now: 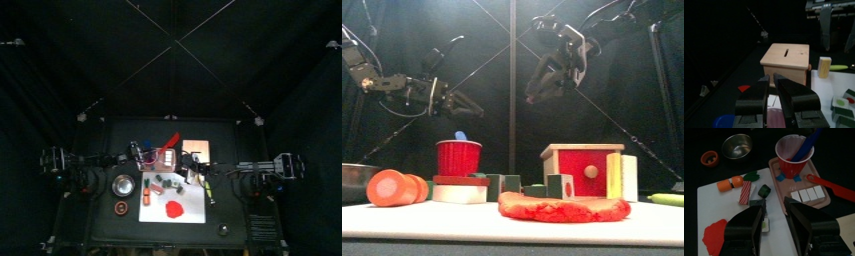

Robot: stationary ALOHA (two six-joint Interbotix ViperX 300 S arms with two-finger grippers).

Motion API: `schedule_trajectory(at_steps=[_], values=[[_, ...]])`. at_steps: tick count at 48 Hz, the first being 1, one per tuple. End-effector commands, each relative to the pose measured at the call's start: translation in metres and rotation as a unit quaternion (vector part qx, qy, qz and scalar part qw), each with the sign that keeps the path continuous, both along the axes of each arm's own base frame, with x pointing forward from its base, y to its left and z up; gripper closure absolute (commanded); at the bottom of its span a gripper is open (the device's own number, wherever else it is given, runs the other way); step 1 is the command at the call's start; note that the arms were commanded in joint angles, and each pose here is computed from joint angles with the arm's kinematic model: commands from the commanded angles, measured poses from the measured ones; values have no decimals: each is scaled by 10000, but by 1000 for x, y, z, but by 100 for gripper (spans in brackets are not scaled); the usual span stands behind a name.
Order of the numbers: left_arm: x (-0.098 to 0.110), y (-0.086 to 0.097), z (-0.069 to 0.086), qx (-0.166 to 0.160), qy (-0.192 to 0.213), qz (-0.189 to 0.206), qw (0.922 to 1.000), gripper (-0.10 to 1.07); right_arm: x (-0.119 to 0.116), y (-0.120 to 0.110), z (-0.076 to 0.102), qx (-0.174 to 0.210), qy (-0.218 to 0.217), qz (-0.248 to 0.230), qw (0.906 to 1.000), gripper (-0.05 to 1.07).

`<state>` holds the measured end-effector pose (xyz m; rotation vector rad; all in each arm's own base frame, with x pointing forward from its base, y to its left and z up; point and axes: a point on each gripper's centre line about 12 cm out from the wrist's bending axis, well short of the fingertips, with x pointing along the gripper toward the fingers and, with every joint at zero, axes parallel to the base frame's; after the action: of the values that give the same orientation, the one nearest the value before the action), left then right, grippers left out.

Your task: Cut carrot

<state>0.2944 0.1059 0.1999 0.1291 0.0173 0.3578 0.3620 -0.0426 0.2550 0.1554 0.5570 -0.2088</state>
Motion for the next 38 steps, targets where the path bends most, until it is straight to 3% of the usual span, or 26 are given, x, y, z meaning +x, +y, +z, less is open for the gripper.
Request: schedule_trajectory(at_steps=[1,16,26,38], values=[[-4,-2,19,95,-308,-2,9995,39,2,1,12,-45,-176,46,9998,29],[-22,-35,39,169,-638,-455,9968,39,-1,4,13,-36,-392,152,9991,29],[-26,-36,33,2,-456,-394,9982,39,0,5,14,1,-610,237,9979,29],[-26,-38,30,-99,-340,-394,9986,39,-2,6,9,33,-572,240,9981,29]])
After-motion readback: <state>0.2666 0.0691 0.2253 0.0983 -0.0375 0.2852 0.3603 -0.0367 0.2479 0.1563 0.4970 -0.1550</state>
